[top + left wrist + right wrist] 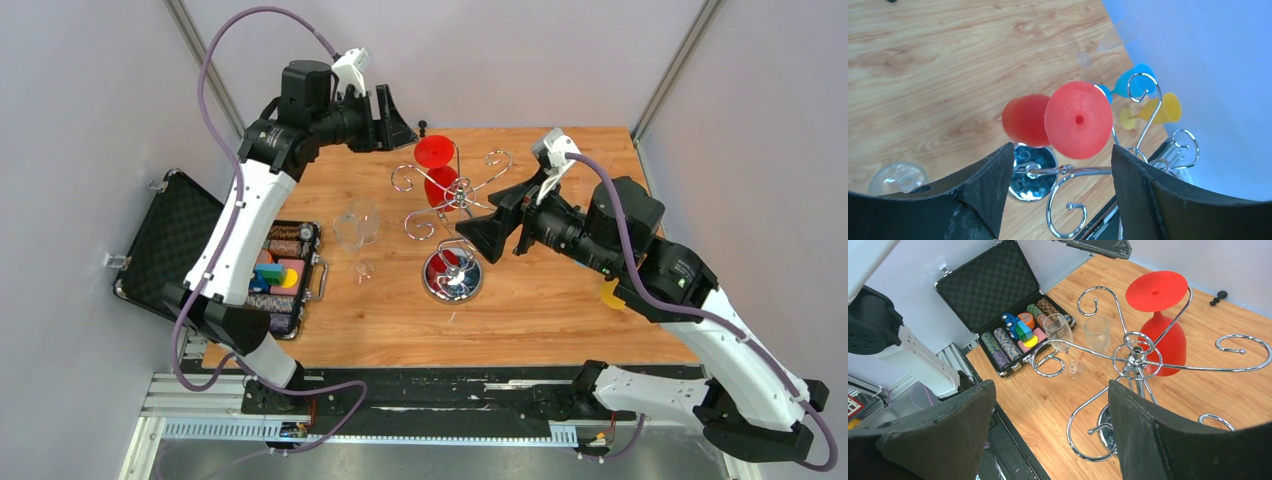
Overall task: Take the wine glass off the wine glass rack
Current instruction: Pick up the wine glass from the wine rack.
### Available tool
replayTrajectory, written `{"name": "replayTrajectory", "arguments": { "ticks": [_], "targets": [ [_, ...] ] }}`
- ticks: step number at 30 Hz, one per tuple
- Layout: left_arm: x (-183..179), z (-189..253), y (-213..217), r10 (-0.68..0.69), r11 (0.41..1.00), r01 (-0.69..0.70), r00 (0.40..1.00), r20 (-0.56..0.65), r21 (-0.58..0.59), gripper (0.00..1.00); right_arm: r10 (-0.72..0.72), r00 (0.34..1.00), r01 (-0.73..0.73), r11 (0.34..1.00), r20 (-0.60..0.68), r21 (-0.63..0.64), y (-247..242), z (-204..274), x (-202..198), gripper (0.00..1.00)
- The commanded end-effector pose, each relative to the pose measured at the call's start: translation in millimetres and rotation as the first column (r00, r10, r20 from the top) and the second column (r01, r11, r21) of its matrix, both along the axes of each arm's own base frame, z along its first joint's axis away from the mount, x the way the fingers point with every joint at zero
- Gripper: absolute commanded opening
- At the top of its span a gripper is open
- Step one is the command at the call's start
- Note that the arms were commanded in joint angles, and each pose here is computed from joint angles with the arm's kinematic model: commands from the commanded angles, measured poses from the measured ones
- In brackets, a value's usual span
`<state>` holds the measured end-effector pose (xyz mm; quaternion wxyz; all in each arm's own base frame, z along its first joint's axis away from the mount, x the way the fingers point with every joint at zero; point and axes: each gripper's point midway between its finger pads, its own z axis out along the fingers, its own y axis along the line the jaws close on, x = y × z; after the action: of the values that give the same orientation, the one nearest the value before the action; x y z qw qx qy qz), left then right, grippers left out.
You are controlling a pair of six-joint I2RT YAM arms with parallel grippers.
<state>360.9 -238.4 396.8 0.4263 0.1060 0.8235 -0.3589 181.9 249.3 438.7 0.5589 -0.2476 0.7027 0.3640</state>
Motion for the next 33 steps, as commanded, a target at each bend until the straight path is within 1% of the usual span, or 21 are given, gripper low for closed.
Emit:
{"name": "replayTrajectory", "arguments": {
  "ticks": [1,3,4,5,8,14,20,25,29,33],
  "targets": [
    [8.3,5.5,-14.2,-0.077,0.989,0.073,0.997,-0.024,-0.132,0.79,-0.019,1.0,0.018,1.0,0.009,0.018,-6.3,3.9,-0.8,0.81],
    [14.9,5.2,-16.9,-0.093,0.98,0.088,0.996,-0.016,-0.18,0.79,-0.019,1.0,0.019,1.0,0.011,0.018,-7.7,3.6,-1.6,0.81],
    [16.2,-2.3,-17.7,-0.099,0.978,0.09,0.994,-0.035,-0.189,0.79,-0.018,1.0,0.018,1.0,0.012,0.018,-8.2,3.4,-2.3,0.81],
    [18.7,-0.9,-17.2,-0.104,0.973,0.093,0.994,-0.037,-0.213,0.78,-0.018,1.0,0.018,1.0,0.015,0.016,-8.8,3.1,-2.4,0.81],
    [22.4,-13.1,-17.9,-0.114,0.968,0.094,0.991,-0.072,-0.234,0.78,-0.049,0.999,0.048,0.999,0.023,0.008,-12.8,1.8,1.8,0.82],
    [22.0,-22.0,-27.6,-0.194,0.934,0.151,0.975,-0.105,-0.323,0.76,-0.056,0.998,0.056,0.998,0.023,-0.001,-13.4,-1.9,3.7,0.82],
    [19.0,-22.7,-35.0,-0.259,0.908,0.2,0.958,-0.119,-0.369,0.74,-0.059,0.998,0.06,0.998,0.019,-0.004,-14.1,-4.7,4.0,0.82],
    [16.7,-24.4,-37.9,-0.285,0.895,0.216,0.95,-0.13,-0.389,0.73,-0.053,0.998,0.053,0.999,0.015,-0.006,-12.7,-6.2,3.4,0.82],
    [14.1,-24.1,-39.7,-0.312,0.883,0.235,0.941,-0.133,-0.407,0.67,-0.05,0.999,0.05,0.999,0.008,-0.005,-11.5,-7.3,3.2,0.82],
    [13.4,-22.8,-39.6,-0.322,0.876,0.242,0.937,-0.134,-0.418,0.59,-0.049,0.999,0.049,0.999,0.006,-0.004,-11.2,-7.8,3.0,0.82]
  ]
}}
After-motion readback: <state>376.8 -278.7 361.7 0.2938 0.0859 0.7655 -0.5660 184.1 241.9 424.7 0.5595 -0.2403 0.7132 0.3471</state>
